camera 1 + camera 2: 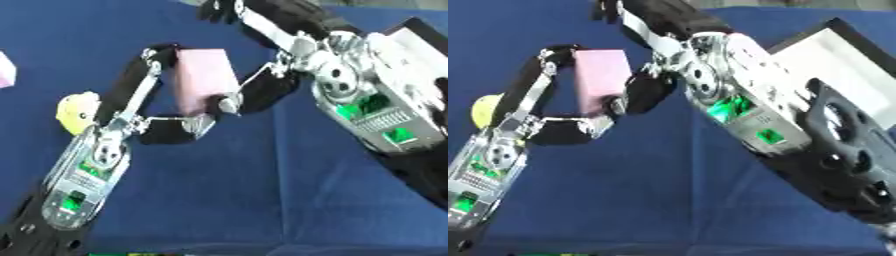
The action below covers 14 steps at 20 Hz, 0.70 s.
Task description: Pick up the objects with one hand, pass them to the other hand, and then place them into the box on the other side of the table.
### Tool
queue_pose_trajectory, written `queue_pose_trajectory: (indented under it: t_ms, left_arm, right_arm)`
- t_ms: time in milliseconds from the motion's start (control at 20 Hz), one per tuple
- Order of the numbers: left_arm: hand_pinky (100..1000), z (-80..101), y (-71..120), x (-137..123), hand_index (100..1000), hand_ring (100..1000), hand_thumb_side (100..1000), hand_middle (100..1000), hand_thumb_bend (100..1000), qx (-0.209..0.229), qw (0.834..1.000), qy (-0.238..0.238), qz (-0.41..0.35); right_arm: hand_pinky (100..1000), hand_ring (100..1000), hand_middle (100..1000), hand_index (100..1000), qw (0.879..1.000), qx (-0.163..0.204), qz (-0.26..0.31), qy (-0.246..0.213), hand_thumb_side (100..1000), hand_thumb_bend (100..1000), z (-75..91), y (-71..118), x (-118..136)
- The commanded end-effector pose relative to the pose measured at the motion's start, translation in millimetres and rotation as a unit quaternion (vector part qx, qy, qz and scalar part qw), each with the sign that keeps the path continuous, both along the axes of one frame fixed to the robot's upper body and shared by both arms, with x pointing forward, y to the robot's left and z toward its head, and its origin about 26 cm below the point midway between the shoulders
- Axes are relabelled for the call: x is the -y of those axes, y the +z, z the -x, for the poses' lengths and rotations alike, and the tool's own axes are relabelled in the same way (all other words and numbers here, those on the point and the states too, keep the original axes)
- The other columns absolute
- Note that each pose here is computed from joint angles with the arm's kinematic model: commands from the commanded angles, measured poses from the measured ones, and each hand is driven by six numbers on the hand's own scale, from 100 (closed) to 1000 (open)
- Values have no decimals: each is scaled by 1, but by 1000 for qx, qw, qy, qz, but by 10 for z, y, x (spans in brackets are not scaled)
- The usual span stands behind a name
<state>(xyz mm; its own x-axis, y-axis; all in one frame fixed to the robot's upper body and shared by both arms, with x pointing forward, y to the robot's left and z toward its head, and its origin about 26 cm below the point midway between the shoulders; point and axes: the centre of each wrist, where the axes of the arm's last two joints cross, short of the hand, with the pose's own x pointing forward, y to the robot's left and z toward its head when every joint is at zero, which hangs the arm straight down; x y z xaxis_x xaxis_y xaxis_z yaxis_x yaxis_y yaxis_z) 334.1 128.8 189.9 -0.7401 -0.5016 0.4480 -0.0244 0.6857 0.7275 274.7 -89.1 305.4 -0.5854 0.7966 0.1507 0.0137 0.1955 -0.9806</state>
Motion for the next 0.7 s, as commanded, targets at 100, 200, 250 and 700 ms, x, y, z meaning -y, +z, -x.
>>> queue_pose_trajectory:
  t_ms: [100,200,250,700]
  left_arm:
    - [757,52,125,44,587,557,298,560,100,26,1000,-14,8]
    - [757,61,135,49,586,556,297,559,100,30,999,-17,11]
    - [756,66,140,52,586,555,298,558,100,32,999,-19,13]
    - [756,110,194,74,582,552,299,551,100,51,997,-43,29]
  right_arm:
    - [791,827,774,843,997,-58,9,-45,100,549,5,69,54]
    - [792,826,767,837,997,-64,12,-42,100,546,6,58,50]
    - [791,825,765,833,997,-68,14,-40,103,544,7,51,46]
    - [792,826,767,828,995,-97,18,-33,110,532,12,14,29]
